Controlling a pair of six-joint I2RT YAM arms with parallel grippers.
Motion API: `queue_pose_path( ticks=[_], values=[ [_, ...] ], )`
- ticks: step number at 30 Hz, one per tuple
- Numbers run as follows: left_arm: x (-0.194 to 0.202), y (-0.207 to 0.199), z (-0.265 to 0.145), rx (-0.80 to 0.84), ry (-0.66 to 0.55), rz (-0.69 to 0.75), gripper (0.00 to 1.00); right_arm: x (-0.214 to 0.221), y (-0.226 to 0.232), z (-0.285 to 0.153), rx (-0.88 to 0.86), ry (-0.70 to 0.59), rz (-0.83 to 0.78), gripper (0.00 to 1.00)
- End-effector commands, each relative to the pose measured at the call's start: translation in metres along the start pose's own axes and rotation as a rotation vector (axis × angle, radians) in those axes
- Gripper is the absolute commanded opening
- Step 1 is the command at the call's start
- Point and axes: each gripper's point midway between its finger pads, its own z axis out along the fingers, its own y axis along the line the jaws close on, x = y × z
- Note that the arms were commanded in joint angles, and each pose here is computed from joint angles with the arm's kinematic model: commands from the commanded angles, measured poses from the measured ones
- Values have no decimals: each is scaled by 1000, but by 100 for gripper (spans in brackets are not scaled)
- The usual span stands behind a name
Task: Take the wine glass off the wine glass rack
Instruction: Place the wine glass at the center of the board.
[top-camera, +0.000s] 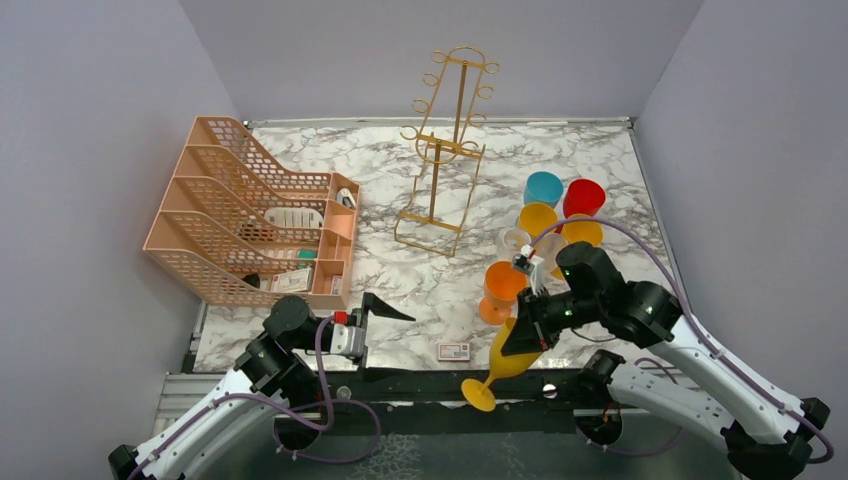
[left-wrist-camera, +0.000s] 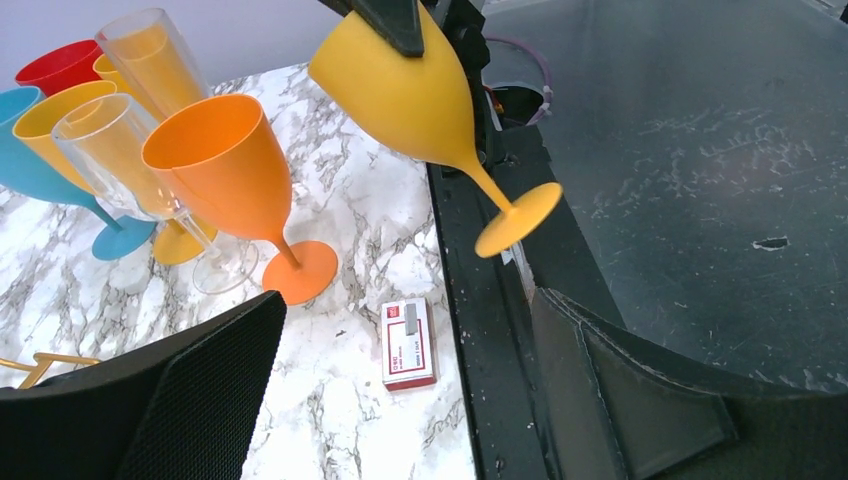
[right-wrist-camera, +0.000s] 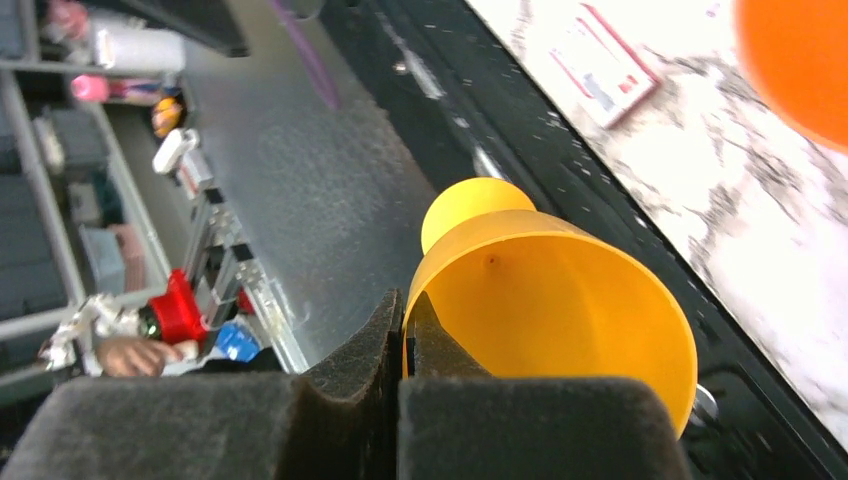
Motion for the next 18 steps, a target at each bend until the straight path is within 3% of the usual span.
queue_pose_path(
  ticks=[1, 9, 18],
  values=[
    [3, 3, 0, -18, 6, -12, 99, 5, -27, -17, 218, -30, 76, 1],
    [4, 5, 0, -35, 7, -13, 99, -19, -85, -54, 648, -210, 173, 1],
    [4, 10, -1, -66, 7, -21, 99, -62, -110, -64, 778, -456, 192, 1]
  ],
)
